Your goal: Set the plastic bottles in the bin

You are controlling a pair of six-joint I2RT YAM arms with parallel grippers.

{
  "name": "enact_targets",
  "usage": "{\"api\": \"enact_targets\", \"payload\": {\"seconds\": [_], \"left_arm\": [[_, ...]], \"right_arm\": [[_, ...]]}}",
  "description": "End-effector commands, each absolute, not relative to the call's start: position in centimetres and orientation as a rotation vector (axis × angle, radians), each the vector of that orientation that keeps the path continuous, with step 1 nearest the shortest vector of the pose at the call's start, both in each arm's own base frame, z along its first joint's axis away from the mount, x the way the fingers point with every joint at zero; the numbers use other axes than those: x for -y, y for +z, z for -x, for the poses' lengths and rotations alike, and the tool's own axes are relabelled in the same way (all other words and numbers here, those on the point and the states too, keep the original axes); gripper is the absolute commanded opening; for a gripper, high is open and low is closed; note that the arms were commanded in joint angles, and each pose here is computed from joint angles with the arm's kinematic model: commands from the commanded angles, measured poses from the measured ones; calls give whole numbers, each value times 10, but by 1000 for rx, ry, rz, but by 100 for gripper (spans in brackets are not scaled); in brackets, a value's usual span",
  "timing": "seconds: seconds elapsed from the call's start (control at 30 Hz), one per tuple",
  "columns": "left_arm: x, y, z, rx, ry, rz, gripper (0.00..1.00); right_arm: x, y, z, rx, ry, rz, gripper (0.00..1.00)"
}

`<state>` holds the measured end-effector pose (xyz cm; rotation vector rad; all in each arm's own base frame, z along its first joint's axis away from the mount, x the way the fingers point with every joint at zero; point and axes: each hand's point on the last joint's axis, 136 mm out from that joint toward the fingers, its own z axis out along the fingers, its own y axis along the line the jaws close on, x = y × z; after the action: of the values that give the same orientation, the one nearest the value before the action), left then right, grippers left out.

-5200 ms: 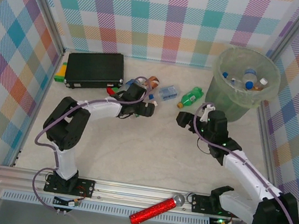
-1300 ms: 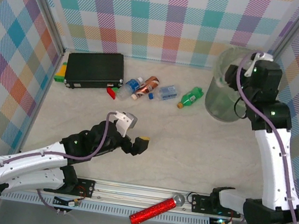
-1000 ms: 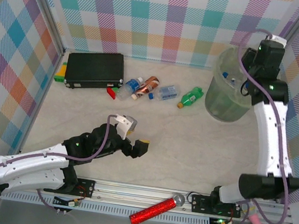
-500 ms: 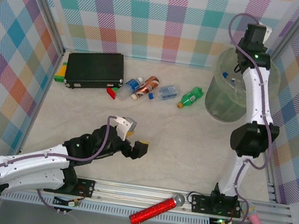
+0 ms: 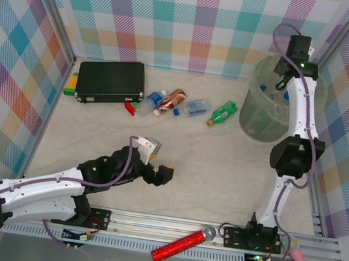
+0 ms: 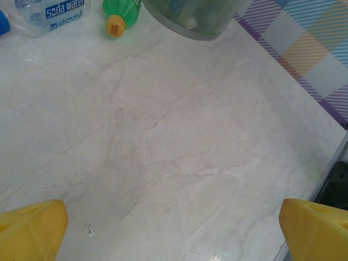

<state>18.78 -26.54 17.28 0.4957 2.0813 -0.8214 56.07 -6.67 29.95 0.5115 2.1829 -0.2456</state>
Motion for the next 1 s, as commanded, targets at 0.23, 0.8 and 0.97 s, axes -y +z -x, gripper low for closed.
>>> {"api": "enact_targets", "payload": {"seconds": [0.23,0.8,0.97], "left_arm": [[271,178,-185,-2050,-873,-481,100],[273,167,-184,-2058,-890,-481,99],[272,166,-184,-2056,-880,-482,100]], "right_arm": [[79,263,-549,-2348,-265,-520,53],[118,337,-521,-2157,-331,-609,52],[116,292,-527,-2287,-281,-609,53]]}}
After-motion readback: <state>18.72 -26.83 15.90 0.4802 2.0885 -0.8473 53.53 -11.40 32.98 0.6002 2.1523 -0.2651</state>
